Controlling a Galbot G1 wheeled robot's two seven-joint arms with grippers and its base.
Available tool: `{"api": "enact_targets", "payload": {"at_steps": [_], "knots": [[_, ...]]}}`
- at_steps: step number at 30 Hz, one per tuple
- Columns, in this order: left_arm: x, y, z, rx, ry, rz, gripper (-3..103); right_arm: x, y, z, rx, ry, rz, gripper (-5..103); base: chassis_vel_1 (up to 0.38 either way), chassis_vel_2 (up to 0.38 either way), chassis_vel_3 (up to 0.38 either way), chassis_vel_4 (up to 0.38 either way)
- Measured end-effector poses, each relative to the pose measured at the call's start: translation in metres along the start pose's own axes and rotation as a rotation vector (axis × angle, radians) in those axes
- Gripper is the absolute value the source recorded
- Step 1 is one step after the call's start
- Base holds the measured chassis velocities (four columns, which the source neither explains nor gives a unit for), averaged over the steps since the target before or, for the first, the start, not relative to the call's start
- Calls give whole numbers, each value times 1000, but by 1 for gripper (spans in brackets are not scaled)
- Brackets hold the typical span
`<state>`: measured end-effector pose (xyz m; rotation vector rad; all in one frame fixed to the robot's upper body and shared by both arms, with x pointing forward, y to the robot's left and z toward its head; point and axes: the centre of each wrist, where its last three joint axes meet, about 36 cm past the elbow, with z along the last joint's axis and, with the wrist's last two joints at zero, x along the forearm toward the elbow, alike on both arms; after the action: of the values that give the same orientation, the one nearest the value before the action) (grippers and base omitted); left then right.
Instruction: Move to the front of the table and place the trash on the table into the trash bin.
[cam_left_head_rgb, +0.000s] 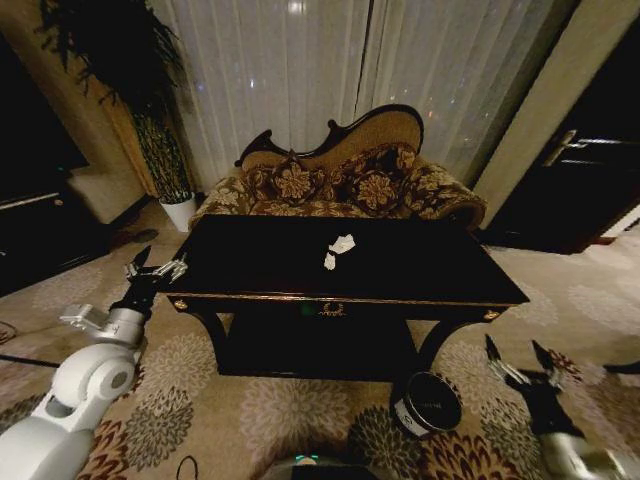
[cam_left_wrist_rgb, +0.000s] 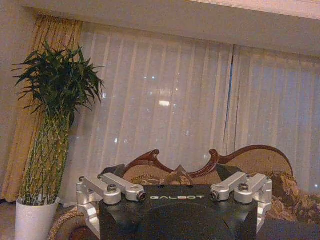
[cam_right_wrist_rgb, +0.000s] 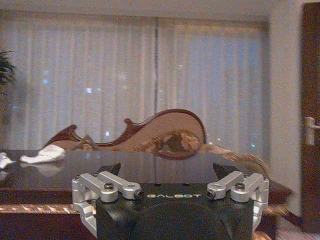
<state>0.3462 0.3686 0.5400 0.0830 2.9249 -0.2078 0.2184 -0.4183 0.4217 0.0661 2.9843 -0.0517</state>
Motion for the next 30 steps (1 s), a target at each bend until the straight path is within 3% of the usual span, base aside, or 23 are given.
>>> {"api": "enact_targets", "payload": {"at_steps": [8, 16, 30], "knots": [[0, 0, 0, 0, 0, 0, 100, -44, 17, -32, 29, 16, -84, 100, 0, 0, 0, 0], [0, 0, 0, 0, 0, 0, 100, -76, 41, -63, 7, 45, -135, 100, 0, 0, 0, 0], [0, 0, 0, 0, 0, 0, 100, -141, 57, -62, 23, 90, -290, 100, 0, 0, 0, 0]]}}
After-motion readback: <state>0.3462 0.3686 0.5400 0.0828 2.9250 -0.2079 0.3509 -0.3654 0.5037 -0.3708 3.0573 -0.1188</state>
